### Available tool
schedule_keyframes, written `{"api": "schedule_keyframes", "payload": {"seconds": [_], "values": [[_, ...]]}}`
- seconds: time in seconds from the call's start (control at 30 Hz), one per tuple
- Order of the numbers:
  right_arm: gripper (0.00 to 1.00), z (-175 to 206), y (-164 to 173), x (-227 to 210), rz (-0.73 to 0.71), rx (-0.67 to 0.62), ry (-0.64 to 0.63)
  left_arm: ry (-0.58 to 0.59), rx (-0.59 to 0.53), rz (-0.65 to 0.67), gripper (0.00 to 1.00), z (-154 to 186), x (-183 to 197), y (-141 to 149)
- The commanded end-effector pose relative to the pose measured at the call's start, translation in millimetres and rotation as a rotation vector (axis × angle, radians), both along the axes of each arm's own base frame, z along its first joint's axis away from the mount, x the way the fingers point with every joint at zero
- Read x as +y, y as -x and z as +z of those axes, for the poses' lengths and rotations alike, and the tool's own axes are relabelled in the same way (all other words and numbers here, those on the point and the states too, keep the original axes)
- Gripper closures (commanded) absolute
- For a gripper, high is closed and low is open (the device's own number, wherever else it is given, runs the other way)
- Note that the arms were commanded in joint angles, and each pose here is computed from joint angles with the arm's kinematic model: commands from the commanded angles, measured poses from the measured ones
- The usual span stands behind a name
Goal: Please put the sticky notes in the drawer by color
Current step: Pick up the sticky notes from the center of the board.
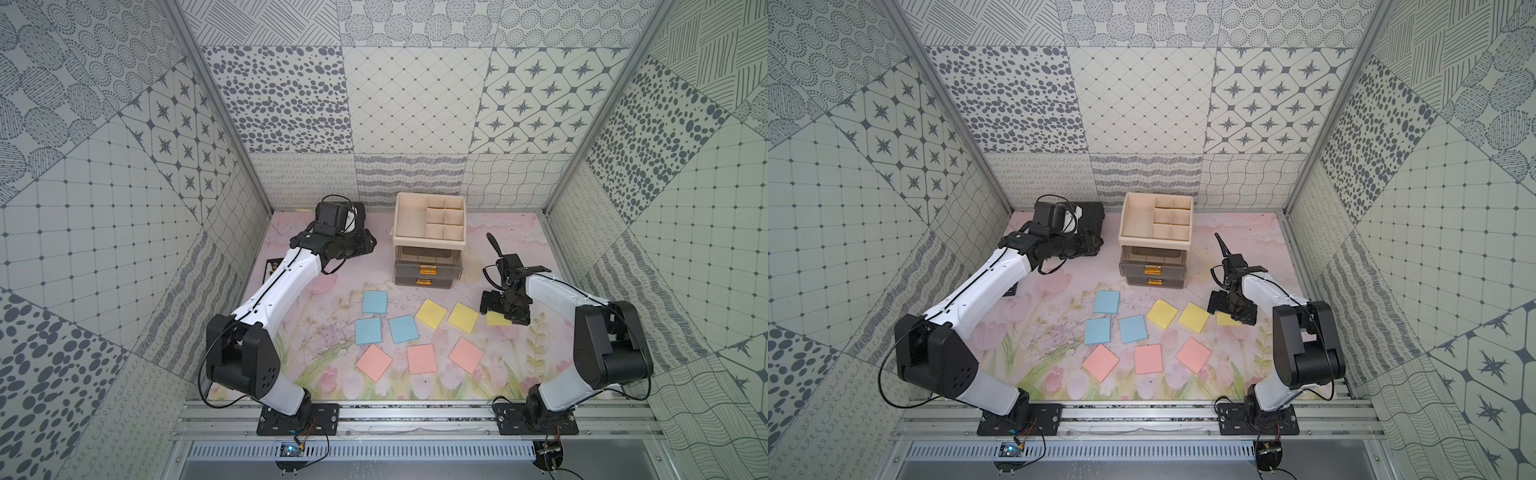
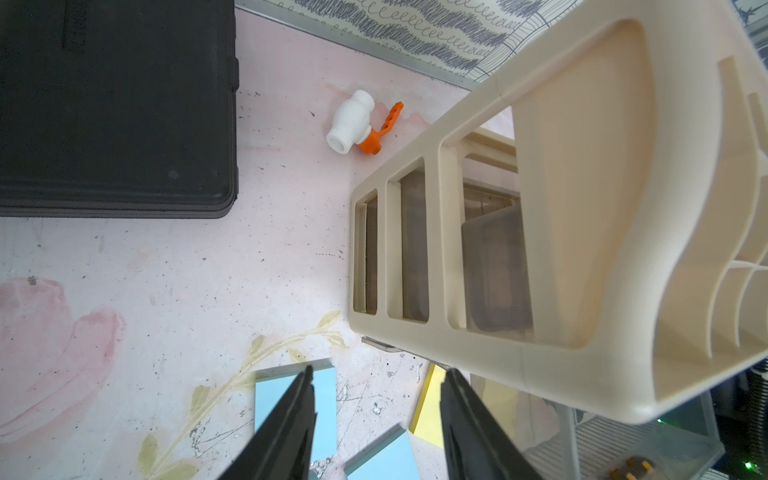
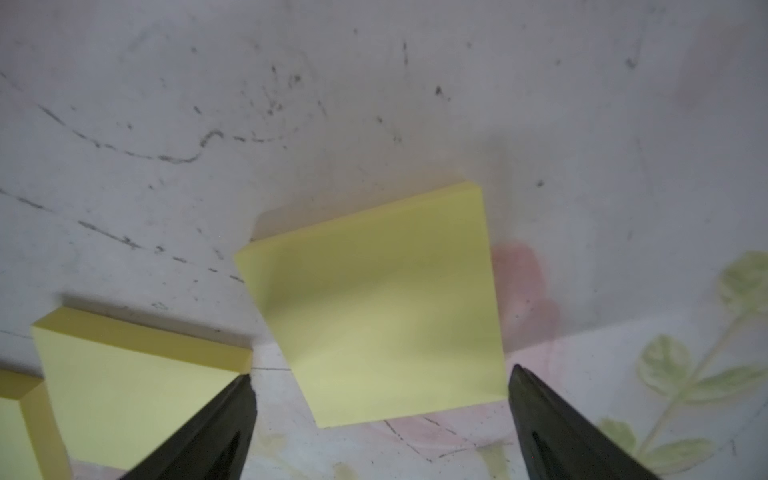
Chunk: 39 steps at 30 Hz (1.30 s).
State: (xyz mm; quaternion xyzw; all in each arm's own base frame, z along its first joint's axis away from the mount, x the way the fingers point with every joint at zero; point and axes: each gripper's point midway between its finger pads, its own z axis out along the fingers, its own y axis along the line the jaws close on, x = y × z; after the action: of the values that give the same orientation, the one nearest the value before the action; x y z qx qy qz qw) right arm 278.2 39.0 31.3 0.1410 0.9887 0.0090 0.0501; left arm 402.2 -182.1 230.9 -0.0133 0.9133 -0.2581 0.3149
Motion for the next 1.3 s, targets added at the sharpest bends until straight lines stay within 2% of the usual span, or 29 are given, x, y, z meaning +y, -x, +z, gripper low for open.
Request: {"api": "schedule_keyframes", "payload": {"seconds": [0.0, 0.27, 0.77, 1.27], "values": [[0.01, -3, -6, 0, 0.017, 0.003, 0.008, 0.001, -0.015, 0.003, 0.48, 4, -2, -5], [0.01, -12, -5, -12, -0.006, 0.024, 0.071, -0.013, -0.029, -0.002, 0.48, 7, 0, -3], [0.01, -30, -4, -5, 0.012, 0.053, 0.039, -0.010, -0.022, 0.006, 0.48, 8, -1, -7], [0.14, -23, -1, -12, -0.002, 0.040, 0.073, -0.017, -0.029, 0.012, 0.48, 9, 3, -1]]}}
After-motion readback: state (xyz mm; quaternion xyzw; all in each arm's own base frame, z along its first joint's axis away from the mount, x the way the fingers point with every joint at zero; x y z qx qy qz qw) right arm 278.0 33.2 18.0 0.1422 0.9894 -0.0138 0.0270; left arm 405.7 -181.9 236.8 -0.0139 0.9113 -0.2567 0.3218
